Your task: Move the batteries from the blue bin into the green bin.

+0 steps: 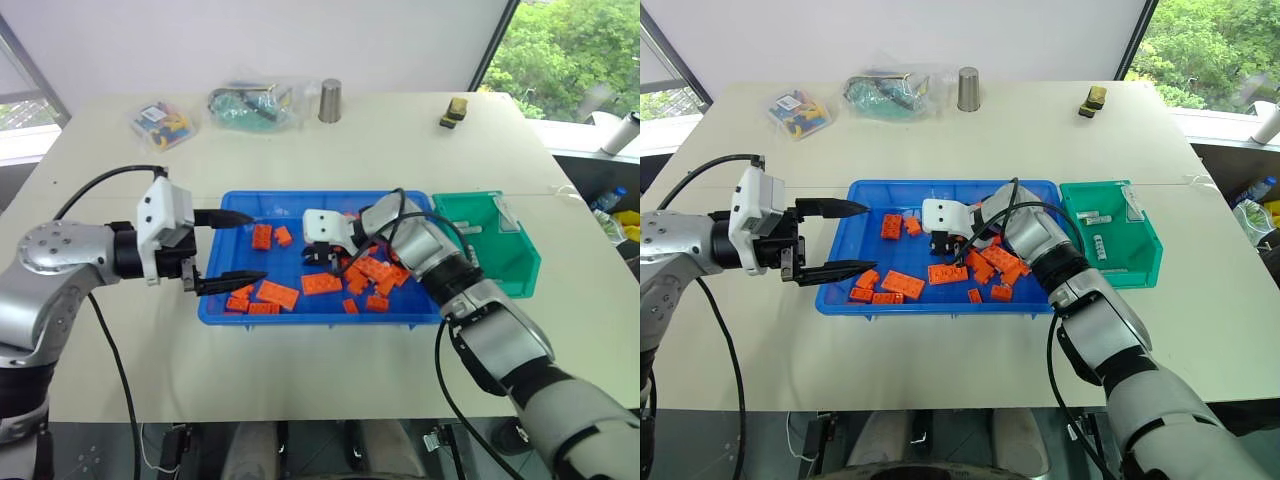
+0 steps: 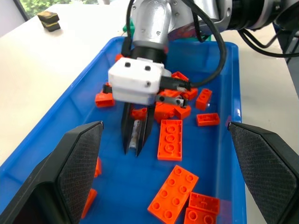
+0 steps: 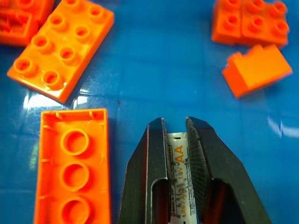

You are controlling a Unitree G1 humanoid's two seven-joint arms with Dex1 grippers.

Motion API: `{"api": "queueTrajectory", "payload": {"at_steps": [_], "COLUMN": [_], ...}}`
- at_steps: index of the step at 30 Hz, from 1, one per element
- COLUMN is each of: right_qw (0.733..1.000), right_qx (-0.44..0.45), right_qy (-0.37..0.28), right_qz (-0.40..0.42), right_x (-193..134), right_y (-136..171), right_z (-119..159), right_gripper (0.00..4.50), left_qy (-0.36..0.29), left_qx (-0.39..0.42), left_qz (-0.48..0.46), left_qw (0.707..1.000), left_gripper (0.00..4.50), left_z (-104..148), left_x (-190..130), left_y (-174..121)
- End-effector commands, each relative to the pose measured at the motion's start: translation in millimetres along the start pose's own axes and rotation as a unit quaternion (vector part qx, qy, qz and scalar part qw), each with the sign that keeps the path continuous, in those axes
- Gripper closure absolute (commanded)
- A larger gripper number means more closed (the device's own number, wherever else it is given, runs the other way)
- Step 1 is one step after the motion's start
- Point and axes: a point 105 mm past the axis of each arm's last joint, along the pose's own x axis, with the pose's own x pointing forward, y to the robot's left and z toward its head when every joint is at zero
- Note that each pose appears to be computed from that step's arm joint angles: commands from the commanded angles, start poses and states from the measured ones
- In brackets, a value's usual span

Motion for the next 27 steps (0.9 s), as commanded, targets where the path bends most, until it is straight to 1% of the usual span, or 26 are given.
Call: {"api": "queueTrajectory", "payload": {"at_steps": [1,3,4,5,8,9,10,12,15,19,23,24,26,27], "right_qw": [0.980,0.956,0.949,0.937,0.888,0.874,0.864,0.854,0.847,0.837,0.830,0.825,0.809,0.806], "right_qx": [0.104,0.167,0.183,0.207,0.275,0.291,0.301,0.313,0.329,0.357,0.377,0.385,0.408,0.412], "right_qy": [-0.149,-0.200,-0.210,-0.217,-0.225,-0.220,-0.209,-0.180,-0.123,-0.075,-0.057,-0.054,-0.050,-0.050], "right_qz": [-0.082,-0.135,-0.150,-0.180,-0.291,-0.320,-0.345,-0.374,-0.399,-0.409,-0.407,-0.410,-0.421,-0.421], "right_x": [-46.8,-88.5,-100.4,-123.6,-200.5,-219.2,-236.7,-260.2,-277.3,-281.9,-276.6,-275.7,-275.4,-274.6], "right_y": [-30.4,-46.5,-48.9,-54.2,-68.4,-69.3,-66.8,-56.8,-38.0,-16.1,-3.0,-0.9,2.6,3.9], "right_z": [59.6,69.1,69.7,64.4,35.2,25.7,14.7,-5.0,-34.6,-66.4,-83.9,-89.0,-101.7,-104.4], "right_gripper": [4.47,4.47,4.47,4.47,4.47,4.47,4.47,4.47,4.47,4.47,4.47,4.47,4.47,4.47], "left_qy": [-0.008,-0.009,-0.009,-0.009,-0.010,-0.010,-0.012,-0.014,-0.017,-0.023,-0.025,-0.025,-0.026,-0.027], "left_qx": [0.014,0.012,0.011,0.010,0.005,0.004,0.002,0.000,0.001,0.004,0.008,0.008,0.009,0.009], "left_qz": [-0.007,-0.009,-0.009,-0.009,-0.012,-0.014,-0.017,-0.023,-0.031,-0.037,-0.044,-0.045,-0.048,-0.050], "left_qw": [1.000,1.000,1.000,1.000,1.000,1.000,1.000,1.000,0.999,0.999,0.999,0.999,0.998,0.998], "left_gripper": [0.00,0.00,0.00,0.00,0.00,0.00,0.00,0.00,0.00,0.00,0.00,0.00,0.00,0.00], "left_z": [4.4,2.6,2.1,1.3,-1.6,-2.5,-3.0,-3.5,-3.6,-2.3,-1.3,-0.8,0.1,0.3], "left_x": [1.6,2.0,1.9,1.6,0.9,0.8,1.2,2.6,5.2,9.9,13.5,14.1,15.8,16.0], "left_y": [-4.4,-6.4,-7.3,-7.8,-7.9,-7.9,-8.0,-8.0,-6.1,-1.3,1.3,2.0,2.5,2.5]}}
